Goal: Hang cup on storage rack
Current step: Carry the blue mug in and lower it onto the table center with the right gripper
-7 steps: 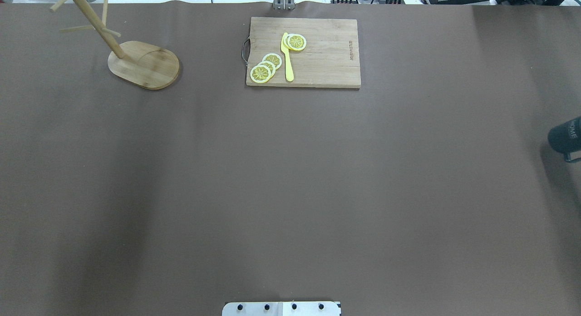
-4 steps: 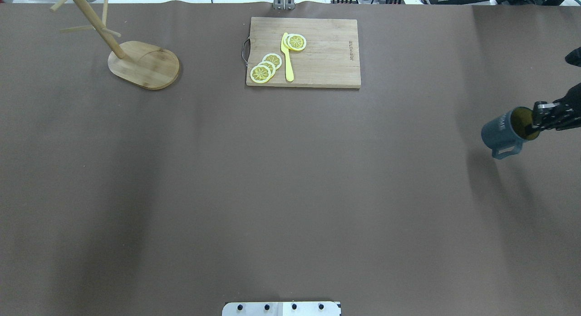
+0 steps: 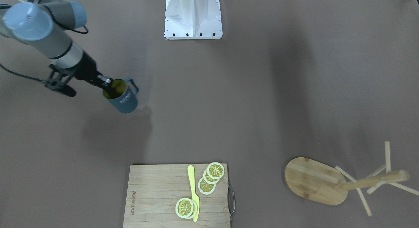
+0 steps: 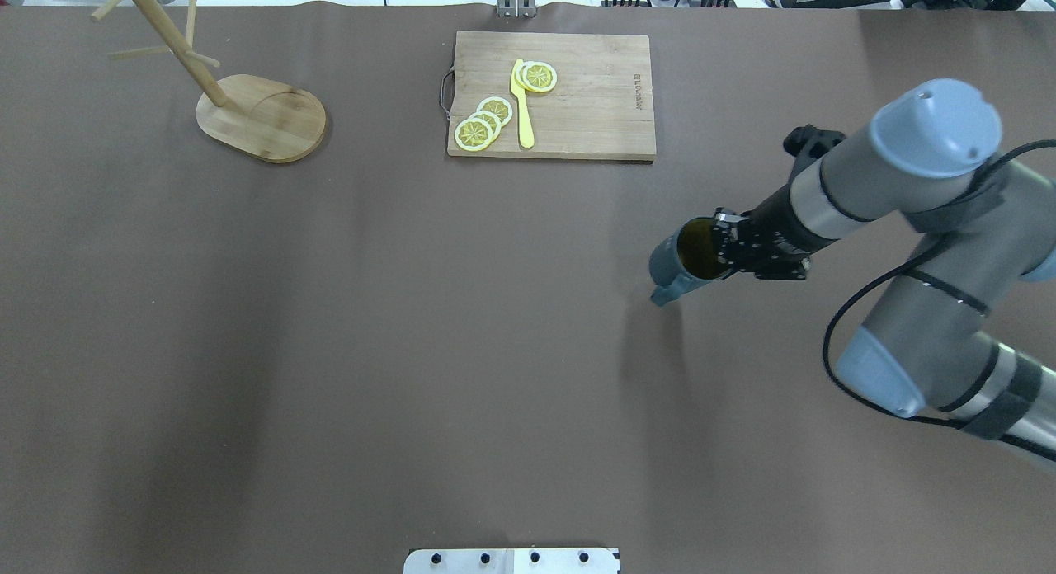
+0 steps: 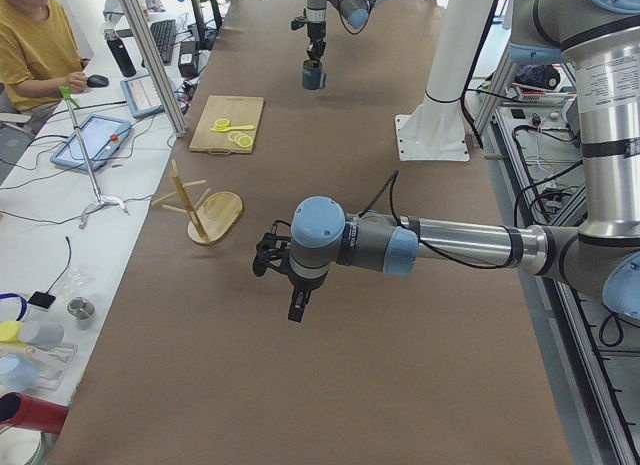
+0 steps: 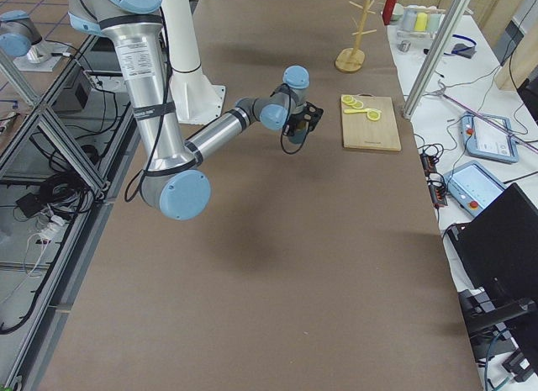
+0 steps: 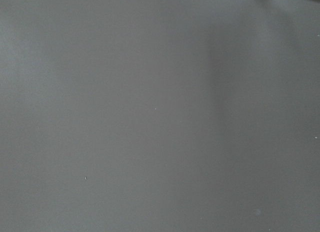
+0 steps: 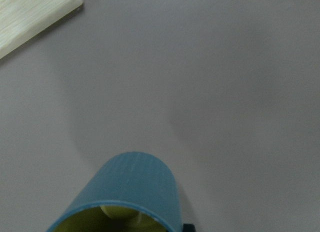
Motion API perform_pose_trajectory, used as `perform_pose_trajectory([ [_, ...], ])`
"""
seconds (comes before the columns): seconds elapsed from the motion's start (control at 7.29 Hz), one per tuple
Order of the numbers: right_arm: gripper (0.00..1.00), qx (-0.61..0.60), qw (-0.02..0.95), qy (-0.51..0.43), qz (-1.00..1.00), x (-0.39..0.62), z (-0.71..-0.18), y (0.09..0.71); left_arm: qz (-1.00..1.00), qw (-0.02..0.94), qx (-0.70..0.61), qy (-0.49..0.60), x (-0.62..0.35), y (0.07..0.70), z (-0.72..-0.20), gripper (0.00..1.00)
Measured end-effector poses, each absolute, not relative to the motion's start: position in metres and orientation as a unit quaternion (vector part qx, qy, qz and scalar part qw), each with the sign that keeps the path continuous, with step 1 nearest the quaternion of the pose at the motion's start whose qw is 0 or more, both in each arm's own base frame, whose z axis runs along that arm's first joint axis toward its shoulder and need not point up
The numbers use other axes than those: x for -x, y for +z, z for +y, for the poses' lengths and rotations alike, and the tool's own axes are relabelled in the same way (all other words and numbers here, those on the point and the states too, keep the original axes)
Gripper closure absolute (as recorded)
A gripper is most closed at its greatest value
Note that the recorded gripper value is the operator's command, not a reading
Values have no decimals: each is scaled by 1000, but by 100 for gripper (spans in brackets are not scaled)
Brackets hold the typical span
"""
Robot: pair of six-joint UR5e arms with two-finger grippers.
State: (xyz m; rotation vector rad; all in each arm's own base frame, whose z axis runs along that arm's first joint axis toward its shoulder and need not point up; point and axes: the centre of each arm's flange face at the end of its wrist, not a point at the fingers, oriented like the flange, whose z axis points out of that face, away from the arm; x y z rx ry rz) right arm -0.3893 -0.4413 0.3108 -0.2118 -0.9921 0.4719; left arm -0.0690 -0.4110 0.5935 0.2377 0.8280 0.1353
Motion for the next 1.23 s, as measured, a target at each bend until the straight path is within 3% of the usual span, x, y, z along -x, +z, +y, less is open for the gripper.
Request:
perform_pose_trajectory([
  [0.55, 100, 126, 836, 307, -438, 514, -395, 194, 405, 907, -108, 43, 69, 595, -410, 2],
  [1.23, 100, 139, 848, 302, -412, 559, -382, 195, 410, 904, -109, 43, 68, 591, -403, 2],
])
